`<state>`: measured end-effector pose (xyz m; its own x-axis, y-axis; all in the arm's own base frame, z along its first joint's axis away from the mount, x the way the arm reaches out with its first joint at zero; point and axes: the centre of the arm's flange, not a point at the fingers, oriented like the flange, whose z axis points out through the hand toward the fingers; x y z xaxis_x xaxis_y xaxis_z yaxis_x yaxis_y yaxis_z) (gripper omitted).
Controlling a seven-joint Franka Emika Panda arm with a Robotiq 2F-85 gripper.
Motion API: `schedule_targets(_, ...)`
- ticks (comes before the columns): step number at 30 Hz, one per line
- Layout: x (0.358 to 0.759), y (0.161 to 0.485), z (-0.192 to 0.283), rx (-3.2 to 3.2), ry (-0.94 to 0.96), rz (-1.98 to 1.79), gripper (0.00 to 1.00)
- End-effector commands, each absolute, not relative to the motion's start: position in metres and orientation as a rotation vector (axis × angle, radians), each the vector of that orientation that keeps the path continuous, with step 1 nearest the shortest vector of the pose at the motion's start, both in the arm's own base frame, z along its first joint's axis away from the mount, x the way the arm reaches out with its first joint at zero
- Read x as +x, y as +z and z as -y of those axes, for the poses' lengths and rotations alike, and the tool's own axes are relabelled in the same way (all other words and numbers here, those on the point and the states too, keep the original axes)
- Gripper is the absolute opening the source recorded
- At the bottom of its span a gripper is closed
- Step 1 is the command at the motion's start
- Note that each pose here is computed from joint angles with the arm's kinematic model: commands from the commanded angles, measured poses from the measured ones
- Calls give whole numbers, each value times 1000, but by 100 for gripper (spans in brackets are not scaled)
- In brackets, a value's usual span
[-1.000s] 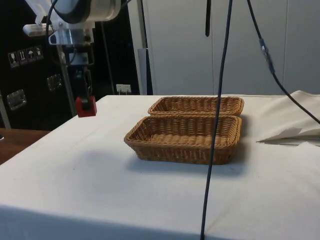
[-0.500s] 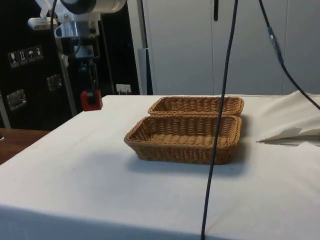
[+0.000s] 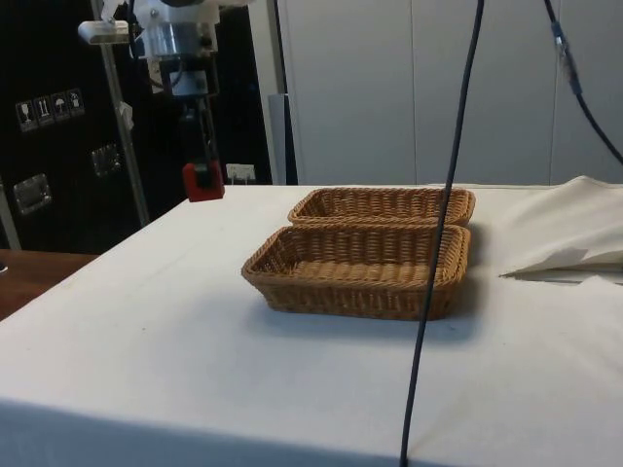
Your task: Pick up the red cube and place it into the right basket.
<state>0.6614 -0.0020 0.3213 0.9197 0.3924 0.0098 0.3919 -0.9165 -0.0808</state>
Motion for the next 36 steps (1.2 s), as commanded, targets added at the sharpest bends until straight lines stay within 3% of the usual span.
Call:
schedule_targets(1,656,324,2,-3011,-2,618,2)
schedule_targets(36,615,329,14,-3125,56,517,2)
